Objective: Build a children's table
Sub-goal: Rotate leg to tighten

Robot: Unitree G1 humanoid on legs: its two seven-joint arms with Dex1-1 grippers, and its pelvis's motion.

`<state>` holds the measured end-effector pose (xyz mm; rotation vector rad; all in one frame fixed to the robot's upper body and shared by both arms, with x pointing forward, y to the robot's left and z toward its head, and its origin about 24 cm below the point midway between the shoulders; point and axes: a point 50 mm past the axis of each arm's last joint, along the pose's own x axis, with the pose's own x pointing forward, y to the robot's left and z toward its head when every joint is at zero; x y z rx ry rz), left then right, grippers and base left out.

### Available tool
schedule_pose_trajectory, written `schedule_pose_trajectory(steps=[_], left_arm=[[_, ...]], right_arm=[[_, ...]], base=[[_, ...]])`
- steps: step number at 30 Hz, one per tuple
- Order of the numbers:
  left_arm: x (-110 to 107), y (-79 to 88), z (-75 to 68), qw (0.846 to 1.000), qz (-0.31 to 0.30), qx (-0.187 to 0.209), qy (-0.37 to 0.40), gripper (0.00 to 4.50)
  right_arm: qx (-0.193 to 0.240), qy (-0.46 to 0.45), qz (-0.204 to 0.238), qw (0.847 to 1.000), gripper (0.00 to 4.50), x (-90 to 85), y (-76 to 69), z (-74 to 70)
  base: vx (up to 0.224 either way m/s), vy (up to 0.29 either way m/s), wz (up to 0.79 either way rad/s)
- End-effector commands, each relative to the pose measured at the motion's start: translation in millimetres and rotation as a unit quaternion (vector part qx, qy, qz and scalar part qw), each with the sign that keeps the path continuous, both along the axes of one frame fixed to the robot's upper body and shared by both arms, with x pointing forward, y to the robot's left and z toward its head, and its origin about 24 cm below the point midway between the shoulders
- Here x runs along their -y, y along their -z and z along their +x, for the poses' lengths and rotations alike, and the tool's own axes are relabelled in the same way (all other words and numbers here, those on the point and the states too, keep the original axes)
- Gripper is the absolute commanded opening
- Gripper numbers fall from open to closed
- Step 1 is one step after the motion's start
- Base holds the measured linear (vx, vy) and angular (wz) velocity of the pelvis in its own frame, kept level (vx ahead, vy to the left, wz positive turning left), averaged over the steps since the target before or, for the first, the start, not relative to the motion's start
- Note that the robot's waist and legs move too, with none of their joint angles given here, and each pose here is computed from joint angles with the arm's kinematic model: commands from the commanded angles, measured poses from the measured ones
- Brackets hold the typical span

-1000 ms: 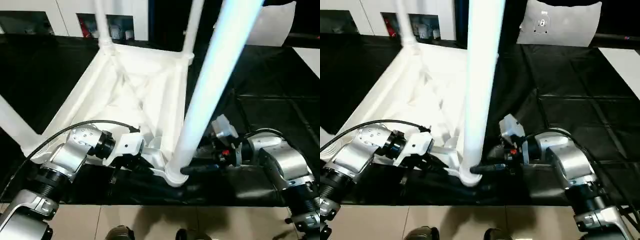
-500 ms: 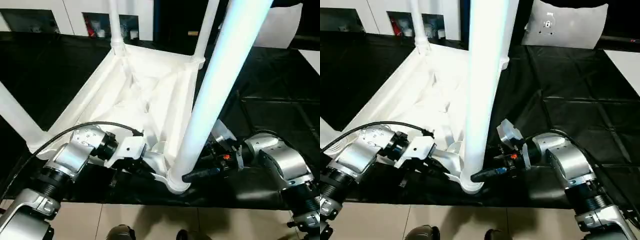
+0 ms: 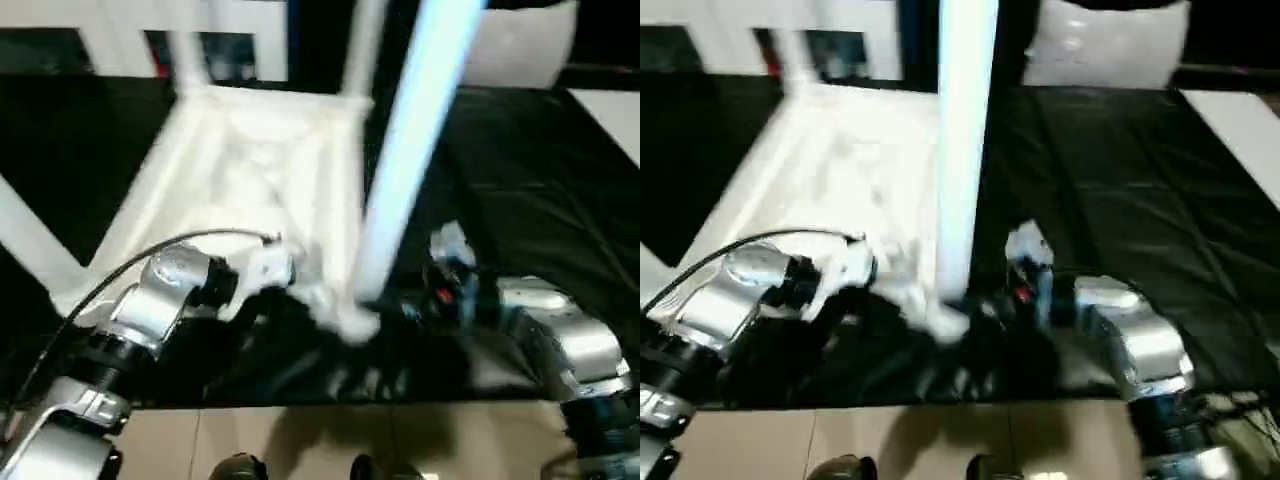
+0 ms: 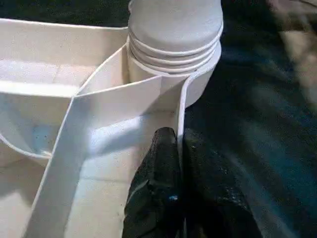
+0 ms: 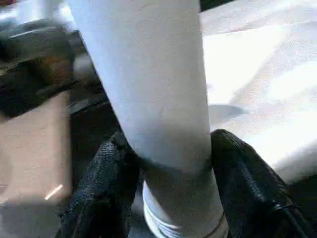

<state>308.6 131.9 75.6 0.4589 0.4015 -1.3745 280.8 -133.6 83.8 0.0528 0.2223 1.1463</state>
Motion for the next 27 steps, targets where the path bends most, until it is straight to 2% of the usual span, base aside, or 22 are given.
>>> schedule_pose_trajectory(steps=[1,6,8,11,14,15,17,20,24,27], left_arm=[[33.0,-3.5,1.8,0.999,-0.043,0.014,-0.018,0.0],[52.8,-6.8,10.2,0.994,-0.056,0.028,-0.094,0.0],[67.4,-11.8,15.3,0.985,-0.07,0.039,-0.152,0.0],[77.7,-15.9,16.2,0.981,-0.079,0.051,-0.171,0.0],[81.0,-16.6,15.1,0.981,-0.08,0.058,-0.168,0.0],[80.1,-16.5,14.4,0.981,-0.081,0.06,-0.166,0.0],[75.4,-15.2,13.3,0.983,-0.076,0.065,-0.156,0.0],[68.3,-11.8,11.3,0.986,-0.064,0.066,-0.142,0.0],[52.0,-6.3,7.6,0.99,-0.051,0.065,-0.114,0.0],[40.8,-2.8,1.3,0.995,-0.059,0.061,-0.059,0.0]], right_arm=[[-0.023,-0.008,0.0,1.0,1.96,-32.9,9.7,-5.6],[-0.029,0.109,0.013,0.994,1.94,-54.8,11.2,5.7],[-0.032,0.204,0.01,0.978,1.93,-65.3,12.2,16.0],[-0.032,0.261,0.016,0.965,1.93,-68.0,10.6,22.5],[-0.028,0.284,0.028,0.958,1.93,-65.0,8.6,24.7],[-0.016,0.278,0.035,0.96,2.49,-62.5,6.6,23.6],[-0.003,0.266,0.043,0.963,2.49,-56.5,4.7,20.6],[0.007,0.255,0.05,0.966,2.81,-47.7,3.4,19.1],[0.034,0.203,0.043,0.978,3.12,-28.6,-0.8,16.5],[0.056,0.136,0.006,0.989,3.36,-8.1,0.0,13.7]], base=[[0.0,0.0,0.0],[0.0,0.0,0.0],[0.0,0.0,0.0],[0.0,0.0,0.0],[0.0,0.0,0.0],[0.0,0.0,0.0],[0.0,0.0,0.0],[0.0,0.0,0.0],[0.0,0.0,0.0],[0.0,0.0,0.0]])
